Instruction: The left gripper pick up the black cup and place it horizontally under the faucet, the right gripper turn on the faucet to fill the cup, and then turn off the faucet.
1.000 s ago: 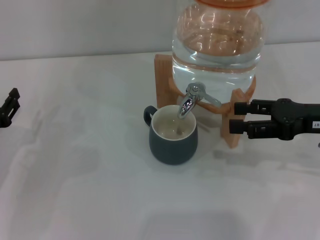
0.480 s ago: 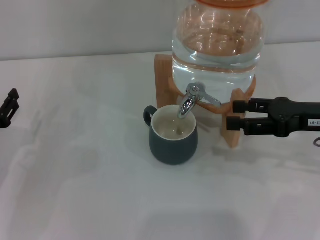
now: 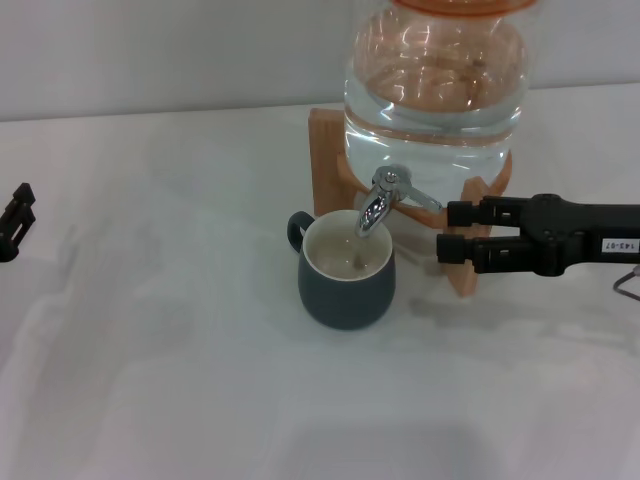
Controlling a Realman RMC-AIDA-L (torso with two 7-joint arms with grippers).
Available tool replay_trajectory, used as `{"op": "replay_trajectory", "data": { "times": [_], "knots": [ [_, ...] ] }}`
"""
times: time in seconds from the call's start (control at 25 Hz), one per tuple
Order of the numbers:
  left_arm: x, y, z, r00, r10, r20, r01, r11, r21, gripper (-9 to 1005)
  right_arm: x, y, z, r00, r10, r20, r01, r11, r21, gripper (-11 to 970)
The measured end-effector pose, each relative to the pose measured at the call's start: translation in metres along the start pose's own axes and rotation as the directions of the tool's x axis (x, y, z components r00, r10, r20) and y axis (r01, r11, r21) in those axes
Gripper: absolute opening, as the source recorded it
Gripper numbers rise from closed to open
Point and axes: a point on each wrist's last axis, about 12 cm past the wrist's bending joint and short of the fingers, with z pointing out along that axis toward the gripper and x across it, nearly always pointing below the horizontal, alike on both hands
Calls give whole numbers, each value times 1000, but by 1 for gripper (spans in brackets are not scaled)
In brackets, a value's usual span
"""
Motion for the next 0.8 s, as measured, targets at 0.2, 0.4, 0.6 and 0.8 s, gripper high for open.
{"op": "replay_trajectory", "data": {
  "times": [0.2, 0.4, 0.6, 0.8],
  "knots": [
    [0, 0, -1, 1000, -1, -1, 1, 1000, -1, 528, -1, 1, 7, 1000, -7, -17, 6, 1000, -22, 842],
    [1, 0, -1, 1000, -2, -2, 2, 1000, -2, 528, 0, 1, 11, 1000, -7, -23, 7, 1000, -25, 842],
    [3, 1, -3, 1000, -6, -4, 6, 1000, -5, 528, 0, -1, 11, 1000, -8, -26, 8, 1000, -2, 841],
    [2, 2, -6, 1000, -3, 1, 3, 1000, -9, 528, -2, -3, 8, 1000, -10, -24, 10, 1000, 14, 839]
  ]
}}
